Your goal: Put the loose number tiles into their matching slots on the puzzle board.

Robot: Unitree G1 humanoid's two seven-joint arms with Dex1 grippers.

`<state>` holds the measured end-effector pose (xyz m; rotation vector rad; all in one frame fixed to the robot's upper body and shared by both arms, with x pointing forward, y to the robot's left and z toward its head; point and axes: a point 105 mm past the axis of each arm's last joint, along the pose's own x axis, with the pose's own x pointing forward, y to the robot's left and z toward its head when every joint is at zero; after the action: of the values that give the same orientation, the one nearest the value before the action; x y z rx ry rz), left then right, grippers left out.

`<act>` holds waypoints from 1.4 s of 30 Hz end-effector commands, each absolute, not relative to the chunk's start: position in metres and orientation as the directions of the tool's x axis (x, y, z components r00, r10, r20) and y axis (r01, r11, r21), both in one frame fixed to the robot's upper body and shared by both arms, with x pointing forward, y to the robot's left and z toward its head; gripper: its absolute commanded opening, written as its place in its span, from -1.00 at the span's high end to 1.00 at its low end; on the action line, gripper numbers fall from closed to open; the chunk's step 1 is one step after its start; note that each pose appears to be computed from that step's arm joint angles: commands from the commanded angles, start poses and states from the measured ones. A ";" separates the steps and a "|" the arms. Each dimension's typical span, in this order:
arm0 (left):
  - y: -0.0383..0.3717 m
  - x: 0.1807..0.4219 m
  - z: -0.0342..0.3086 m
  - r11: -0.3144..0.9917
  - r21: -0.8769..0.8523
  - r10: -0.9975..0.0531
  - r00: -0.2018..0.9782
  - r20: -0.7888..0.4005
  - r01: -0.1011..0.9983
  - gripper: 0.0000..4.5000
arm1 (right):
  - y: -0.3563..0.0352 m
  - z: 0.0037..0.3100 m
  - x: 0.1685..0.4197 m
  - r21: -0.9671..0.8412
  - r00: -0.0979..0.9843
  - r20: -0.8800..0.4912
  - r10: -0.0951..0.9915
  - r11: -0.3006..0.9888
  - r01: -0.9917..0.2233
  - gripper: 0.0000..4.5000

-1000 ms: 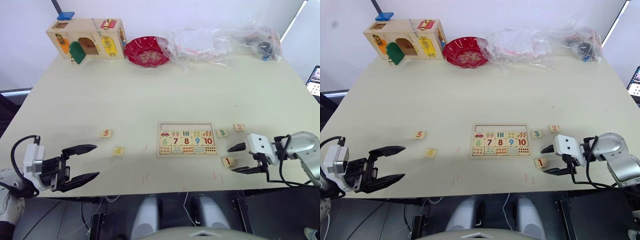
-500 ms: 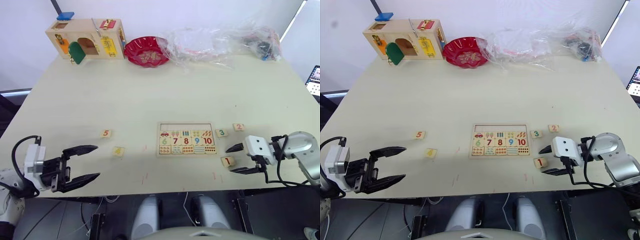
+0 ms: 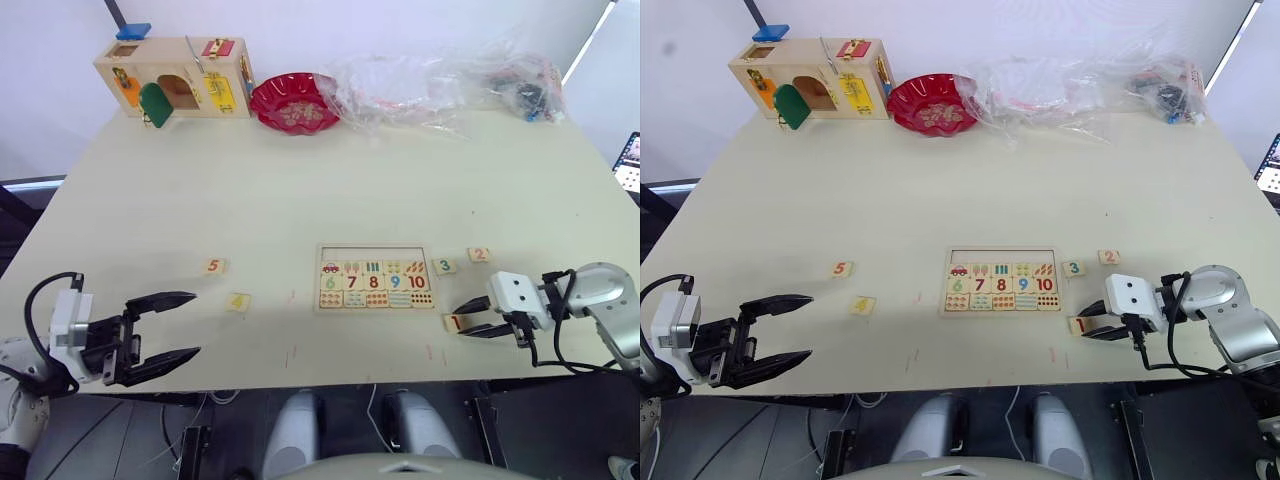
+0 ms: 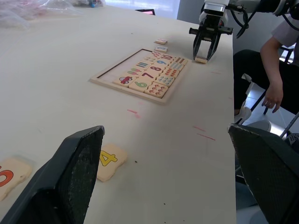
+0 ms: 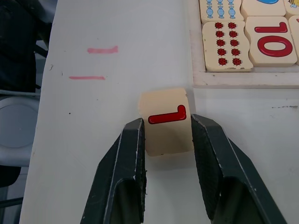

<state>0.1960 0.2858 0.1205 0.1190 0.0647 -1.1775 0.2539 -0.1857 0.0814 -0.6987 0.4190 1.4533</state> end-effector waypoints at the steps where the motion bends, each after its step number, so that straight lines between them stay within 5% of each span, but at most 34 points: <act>1: 0.285 0.194 0.126 0.350 0.087 -0.928 0.358 -0.108 0.933 -1.00 | -0.182 0.105 0.262 -0.253 0.183 -0.646 0.741 0.019 -0.967 0.62; 8: 0.285 0.194 0.128 0.354 0.096 -0.927 0.363 -0.095 0.930 -1.00 | -0.151 0.158 0.278 -0.300 0.257 -0.748 0.612 0.033 -0.953 0.62; 17: 0.285 0.198 0.127 0.364 0.103 -0.924 0.373 -0.087 0.926 -1.00 | -0.066 0.216 0.321 -0.340 0.264 -0.721 0.641 0.005 -0.941 0.62; 23: 0.286 0.200 0.127 0.377 0.115 -0.920 0.386 -0.070 0.919 -1.00 | -0.017 0.213 0.325 -0.313 0.198 -0.802 0.563 -0.115 -0.943 0.62; 34: 0.291 0.206 0.131 0.420 0.132 -0.904 0.427 -0.030 0.898 -1.00 | 0.028 0.188 0.362 -0.303 0.260 -0.837 0.481 -0.012 -0.953 0.62; 42: 0.299 0.203 0.132 0.484 0.111 -0.875 0.483 0.040 0.868 -1.00 | 0.050 0.179 0.354 -0.267 0.219 -0.859 0.463 -0.041 -0.963 0.62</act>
<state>0.2083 0.2934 0.1257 0.0819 -0.0636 -1.0666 0.3553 0.0443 0.1662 -1.0185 0.6662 1.2838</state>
